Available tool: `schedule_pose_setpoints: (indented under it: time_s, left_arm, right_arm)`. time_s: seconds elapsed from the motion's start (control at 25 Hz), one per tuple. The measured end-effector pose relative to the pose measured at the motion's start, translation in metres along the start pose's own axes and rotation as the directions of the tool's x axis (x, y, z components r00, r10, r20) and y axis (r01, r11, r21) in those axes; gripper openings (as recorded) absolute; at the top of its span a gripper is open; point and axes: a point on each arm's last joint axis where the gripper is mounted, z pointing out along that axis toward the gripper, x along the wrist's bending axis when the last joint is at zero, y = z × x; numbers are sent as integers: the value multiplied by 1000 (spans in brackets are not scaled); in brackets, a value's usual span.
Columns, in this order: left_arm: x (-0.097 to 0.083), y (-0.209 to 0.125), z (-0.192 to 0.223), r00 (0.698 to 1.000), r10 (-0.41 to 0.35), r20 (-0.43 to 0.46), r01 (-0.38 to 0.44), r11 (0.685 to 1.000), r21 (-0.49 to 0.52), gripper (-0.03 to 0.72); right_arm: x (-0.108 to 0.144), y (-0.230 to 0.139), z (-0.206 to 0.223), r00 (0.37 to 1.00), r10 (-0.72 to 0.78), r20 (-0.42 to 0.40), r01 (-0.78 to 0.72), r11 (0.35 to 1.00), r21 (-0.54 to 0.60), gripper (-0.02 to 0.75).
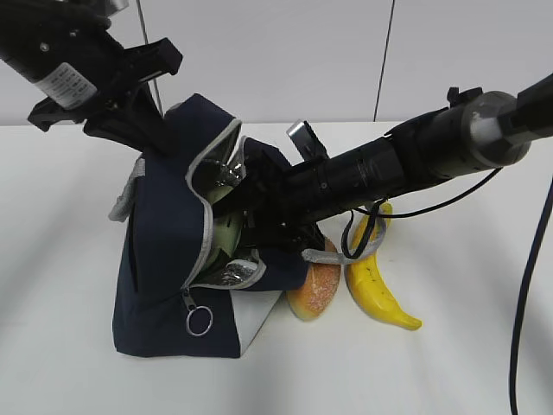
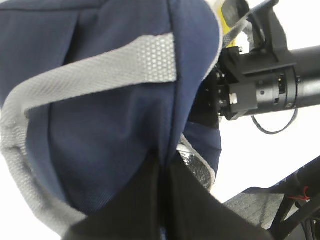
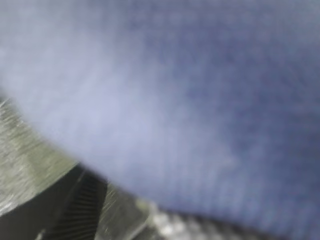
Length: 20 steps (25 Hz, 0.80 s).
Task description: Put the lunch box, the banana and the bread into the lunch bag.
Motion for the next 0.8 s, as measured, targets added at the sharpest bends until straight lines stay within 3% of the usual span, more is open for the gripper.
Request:
schedule_pose_setpoints:
  time_s: [0.28,0.52,0.64,0.8]
  left_arm:
    - [0,0,0,1000,3,-5,-3,1000,4,-3]
    - [1,0,0,1000,4,-8,-4,1000,4,-3]
    - [1,0,0,1000,5,-10,-5,1000,4,-3]
    - [2,0,0,1000,9,-17,-9,1000,5,-3]
  right_arm:
    - [1,-2,-4,999,-1,-51,4,999,47,498]
    - [6,-6,-13,986,-15,-164,35,992,120,502]
    - [24,-8,-24,980,-67,-188,89,990,107,503]
    - [67,-14,-55,956,-204,-212,221,974,58,503]
